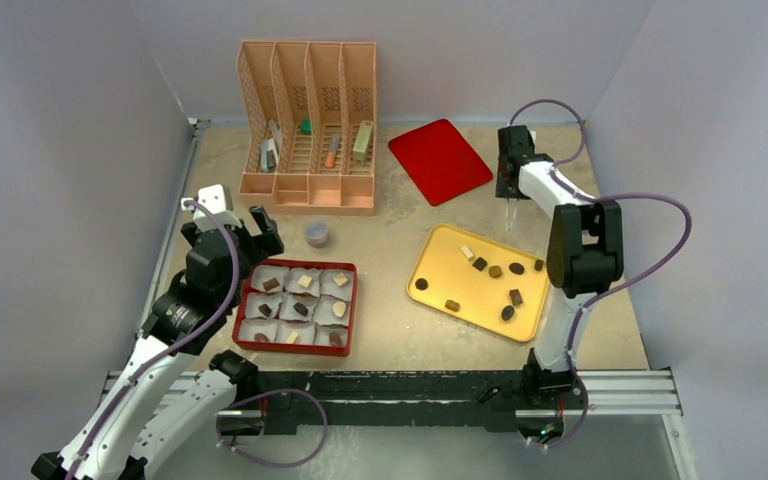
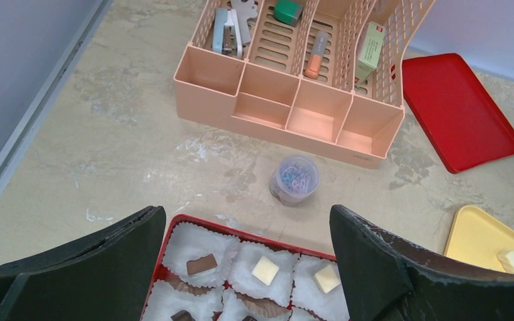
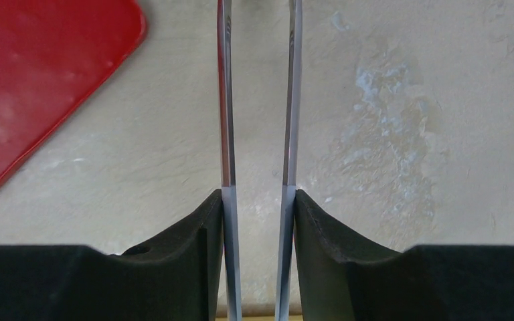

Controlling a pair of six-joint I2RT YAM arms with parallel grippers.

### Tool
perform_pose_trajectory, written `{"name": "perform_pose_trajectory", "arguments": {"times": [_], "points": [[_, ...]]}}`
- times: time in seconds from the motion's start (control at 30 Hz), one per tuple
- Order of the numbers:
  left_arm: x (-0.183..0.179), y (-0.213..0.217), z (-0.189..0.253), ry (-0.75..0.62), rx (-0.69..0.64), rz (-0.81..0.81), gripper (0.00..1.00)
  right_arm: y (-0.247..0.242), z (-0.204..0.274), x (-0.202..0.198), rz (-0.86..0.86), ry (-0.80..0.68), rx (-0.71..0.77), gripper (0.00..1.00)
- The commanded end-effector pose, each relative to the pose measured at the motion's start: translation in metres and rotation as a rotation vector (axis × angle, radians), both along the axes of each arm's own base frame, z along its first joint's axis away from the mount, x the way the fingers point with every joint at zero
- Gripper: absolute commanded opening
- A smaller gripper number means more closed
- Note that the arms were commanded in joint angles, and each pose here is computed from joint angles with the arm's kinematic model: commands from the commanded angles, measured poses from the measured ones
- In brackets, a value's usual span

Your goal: Pack the chocolate

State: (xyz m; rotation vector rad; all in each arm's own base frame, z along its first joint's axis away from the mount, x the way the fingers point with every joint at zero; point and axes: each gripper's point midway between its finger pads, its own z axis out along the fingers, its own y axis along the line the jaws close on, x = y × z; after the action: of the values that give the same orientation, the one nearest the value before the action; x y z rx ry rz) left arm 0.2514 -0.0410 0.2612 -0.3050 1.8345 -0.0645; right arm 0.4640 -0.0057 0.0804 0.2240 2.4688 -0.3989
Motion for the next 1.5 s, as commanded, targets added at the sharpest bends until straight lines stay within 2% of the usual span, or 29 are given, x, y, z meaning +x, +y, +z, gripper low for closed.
{"name": "perform_pose_trajectory", "arguments": {"times": [0.0, 0.33, 0.7, 0.93, 1.07, 1.17, 1.33, 1.47], "points": [[0.002, -0.002, 0.011, -0.041, -0.015, -0.006, 0.93, -0.008, 0.034, 0.035, 0.001, -0.141, 0.028, 0.42], [0.002, -0.001, 0.011, -0.041, -0.014, 0.000, 0.93, -0.025, 0.005, 0.036, -0.007, -0.094, 0.100, 0.44], [0.000, 0.004, 0.014, -0.053, -0.007, 0.017, 0.93, -0.032, -0.026, 0.033, -0.024, -0.035, 0.103, 0.50], [0.000, 0.004, 0.015, -0.058, -0.017, 0.023, 0.93, -0.031, -0.010, 0.024, -0.044, -0.027, 0.120, 0.65], [-0.001, 0.005, 0.015, -0.058, -0.016, 0.022, 0.93, -0.028, 0.012, 0.021, -0.058, -0.065, 0.144, 0.69], [0.000, 0.004, 0.015, -0.058, -0.016, 0.021, 0.93, -0.021, 0.023, 0.023, -0.050, -0.088, 0.186, 0.68], [0.001, 0.002, 0.013, -0.053, -0.017, 0.016, 0.93, -0.006, 0.028, 0.026, -0.056, -0.105, 0.247, 0.60], [0.001, 0.002, 0.014, -0.056, -0.022, 0.013, 0.93, 0.009, 0.033, 0.031, -0.105, -0.131, 0.318, 0.45]]}}
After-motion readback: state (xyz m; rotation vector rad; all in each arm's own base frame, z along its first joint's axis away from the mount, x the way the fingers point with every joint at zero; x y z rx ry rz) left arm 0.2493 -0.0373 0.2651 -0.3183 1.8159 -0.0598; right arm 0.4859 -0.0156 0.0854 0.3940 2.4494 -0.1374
